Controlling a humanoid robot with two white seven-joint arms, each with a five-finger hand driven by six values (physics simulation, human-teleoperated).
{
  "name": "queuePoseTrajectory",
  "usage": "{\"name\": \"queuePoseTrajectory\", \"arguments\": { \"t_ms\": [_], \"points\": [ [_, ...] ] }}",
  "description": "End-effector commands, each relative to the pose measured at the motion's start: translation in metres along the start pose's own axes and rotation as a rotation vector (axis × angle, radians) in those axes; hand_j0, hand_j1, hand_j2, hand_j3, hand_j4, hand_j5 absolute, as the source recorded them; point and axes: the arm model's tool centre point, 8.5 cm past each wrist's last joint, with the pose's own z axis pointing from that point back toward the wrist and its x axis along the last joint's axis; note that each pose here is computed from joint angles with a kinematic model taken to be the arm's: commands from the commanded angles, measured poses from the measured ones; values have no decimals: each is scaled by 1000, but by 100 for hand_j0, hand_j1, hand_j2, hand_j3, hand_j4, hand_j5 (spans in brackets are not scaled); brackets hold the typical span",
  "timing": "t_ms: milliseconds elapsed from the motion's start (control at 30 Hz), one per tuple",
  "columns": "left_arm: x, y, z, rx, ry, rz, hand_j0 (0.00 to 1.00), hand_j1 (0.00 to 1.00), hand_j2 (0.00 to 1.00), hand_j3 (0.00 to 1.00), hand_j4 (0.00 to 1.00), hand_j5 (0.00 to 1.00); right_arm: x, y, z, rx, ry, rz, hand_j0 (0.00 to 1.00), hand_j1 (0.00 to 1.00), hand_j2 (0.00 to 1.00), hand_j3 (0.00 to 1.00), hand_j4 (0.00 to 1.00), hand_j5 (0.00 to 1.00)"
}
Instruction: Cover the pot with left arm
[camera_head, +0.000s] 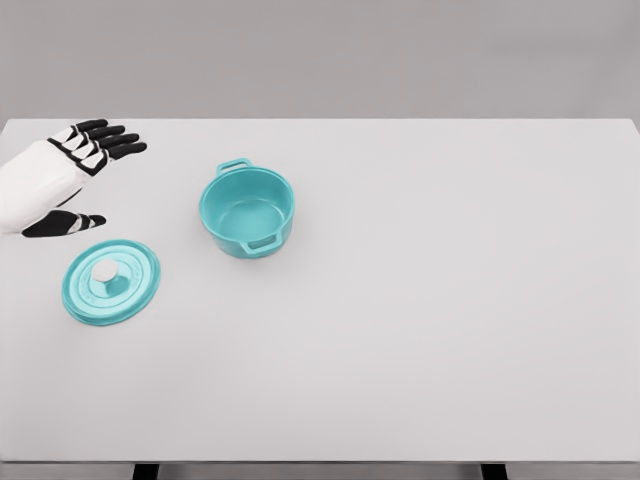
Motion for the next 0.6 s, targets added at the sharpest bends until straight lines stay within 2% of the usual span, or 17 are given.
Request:
{"name": "queuePoseTrajectory", "arguments": {
  "t_ms": [0, 200, 300, 333, 400, 467, 567],
  "points": [
    [0, 1, 0, 3, 1, 1, 100, 100, 100, 100, 100, 100, 0, 0, 0, 1, 1, 0, 100, 100, 100, 100, 100, 100],
    [-3, 7, 0, 12, 6, -10, 100, 100, 100, 100, 100, 100, 0, 0, 0, 0, 0, 0, 100, 100, 100, 100, 100, 100],
    [-7, 15, 3, 34, 19, -22, 100, 100, 100, 100, 100, 100, 0, 0, 0, 0, 0, 0, 100, 100, 100, 100, 100, 100],
    [-8, 15, 4, 32, 23, -25, 100, 100, 100, 100, 100, 100, 0, 0, 0, 0, 0, 0, 100, 100, 100, 100, 100, 100],
    [-9, 4, 8, 17, 35, 6, 100, 100, 100, 100, 100, 100, 0, 0, 0, 0, 0, 0, 100, 100, 100, 100, 100, 100],
    [-11, 15, 7, 28, 29, -14, 100, 100, 100, 100, 100, 100, 0, 0, 0, 0, 0, 0, 100, 100, 100, 100, 100, 100],
    [-12, 23, 7, 37, 24, -22, 100, 100, 100, 100, 100, 100, 0, 0, 0, 0, 0, 0, 100, 100, 100, 100, 100, 100]
  ]
}}
